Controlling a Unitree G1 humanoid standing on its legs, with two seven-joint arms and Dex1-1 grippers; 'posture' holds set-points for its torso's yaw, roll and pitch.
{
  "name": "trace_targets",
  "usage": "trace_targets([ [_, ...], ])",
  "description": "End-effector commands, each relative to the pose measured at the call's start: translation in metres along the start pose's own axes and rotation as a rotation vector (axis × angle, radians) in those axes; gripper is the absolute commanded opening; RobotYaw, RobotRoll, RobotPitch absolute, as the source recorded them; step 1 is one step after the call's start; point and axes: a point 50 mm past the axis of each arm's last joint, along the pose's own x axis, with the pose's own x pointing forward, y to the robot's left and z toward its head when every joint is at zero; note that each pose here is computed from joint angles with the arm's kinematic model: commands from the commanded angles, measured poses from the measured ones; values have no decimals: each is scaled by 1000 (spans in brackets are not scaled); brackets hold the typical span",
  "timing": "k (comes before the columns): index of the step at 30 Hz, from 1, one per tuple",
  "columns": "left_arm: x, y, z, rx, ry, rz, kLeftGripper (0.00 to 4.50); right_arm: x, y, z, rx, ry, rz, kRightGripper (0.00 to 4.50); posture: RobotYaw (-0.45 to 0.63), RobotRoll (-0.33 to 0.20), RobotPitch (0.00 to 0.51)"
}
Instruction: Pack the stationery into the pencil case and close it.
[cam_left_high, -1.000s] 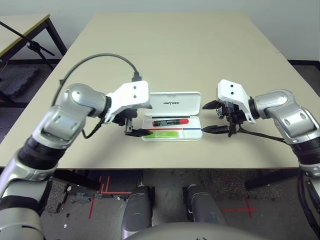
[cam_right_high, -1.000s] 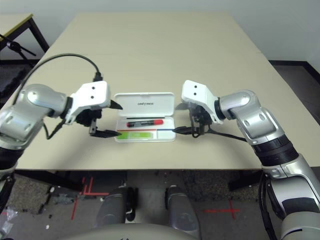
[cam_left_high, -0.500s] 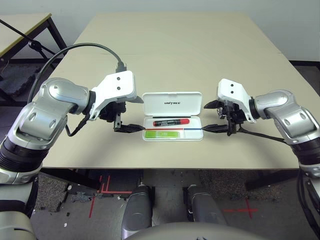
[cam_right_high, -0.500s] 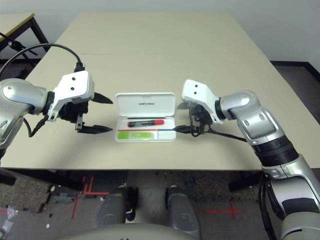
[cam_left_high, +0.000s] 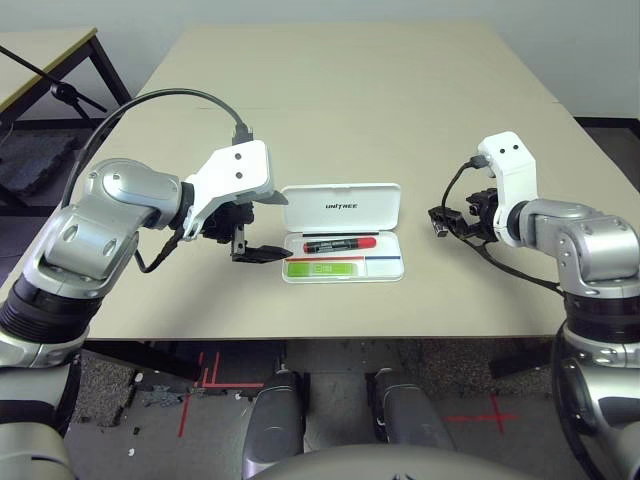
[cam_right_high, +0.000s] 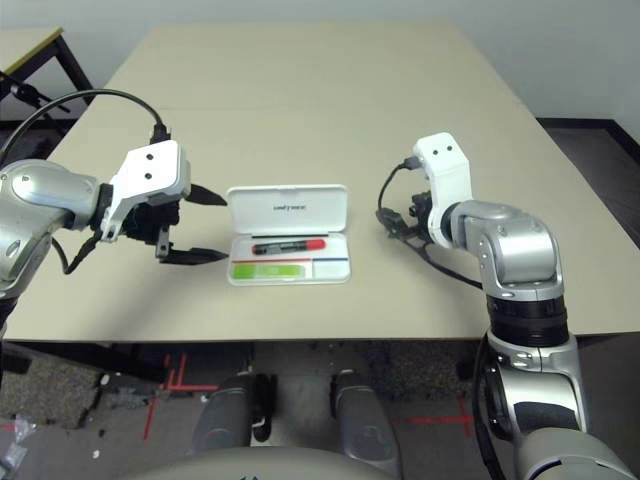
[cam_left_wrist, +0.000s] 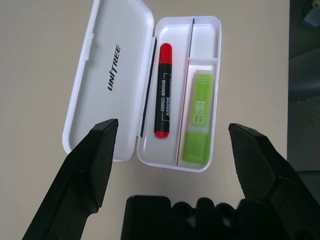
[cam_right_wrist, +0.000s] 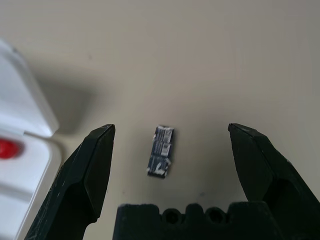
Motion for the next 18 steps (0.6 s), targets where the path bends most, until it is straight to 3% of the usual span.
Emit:
trace_targets([
  [1,3,0,2,14,0,-23,4467,6,-3,-10,36,14,-61,4500,-81,0,97],
  [18,5,-5,6,27,-11,-29,4467,36,9,-30,64,87,-26,4500,-44,0,86],
])
